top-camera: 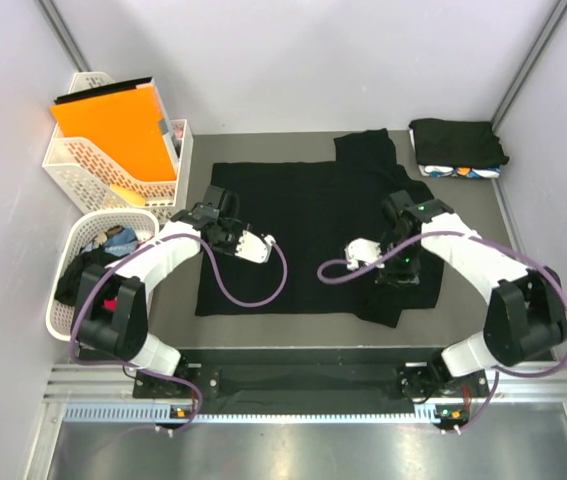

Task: Fold and stack the t-shirts
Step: Grap the side of the flattened tshirt closest away from the robot with both arms

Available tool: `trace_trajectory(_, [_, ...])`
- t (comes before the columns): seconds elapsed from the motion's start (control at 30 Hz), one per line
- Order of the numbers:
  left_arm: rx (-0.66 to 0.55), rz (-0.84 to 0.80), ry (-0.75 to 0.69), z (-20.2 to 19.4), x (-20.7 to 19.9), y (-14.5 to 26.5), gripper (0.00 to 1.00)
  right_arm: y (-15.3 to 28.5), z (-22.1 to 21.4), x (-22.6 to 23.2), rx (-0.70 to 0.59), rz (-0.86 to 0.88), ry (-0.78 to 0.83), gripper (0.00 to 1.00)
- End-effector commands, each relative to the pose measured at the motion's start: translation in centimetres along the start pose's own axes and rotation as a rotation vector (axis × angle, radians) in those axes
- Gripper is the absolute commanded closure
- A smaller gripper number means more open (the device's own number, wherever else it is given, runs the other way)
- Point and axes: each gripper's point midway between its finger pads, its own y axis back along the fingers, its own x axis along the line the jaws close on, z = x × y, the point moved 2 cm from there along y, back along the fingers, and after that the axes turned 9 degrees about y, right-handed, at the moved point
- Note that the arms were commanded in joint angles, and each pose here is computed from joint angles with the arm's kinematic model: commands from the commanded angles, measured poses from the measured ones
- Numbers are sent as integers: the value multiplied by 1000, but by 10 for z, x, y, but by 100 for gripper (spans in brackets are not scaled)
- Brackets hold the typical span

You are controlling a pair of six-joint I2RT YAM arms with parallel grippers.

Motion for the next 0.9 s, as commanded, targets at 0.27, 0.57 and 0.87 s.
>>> trace_trajectory(0.27, [-7,45,-19,5,16,10,59,-38,7,63,55,84,299,51])
trace_trajectory(0.57, [-1,54,-33,5,21,16,58,-56,18,72,39,34,378,48])
trace_trajectory(0.87, [8,62,-39,4,28,18,58,-77,26,72,30,40,363,51])
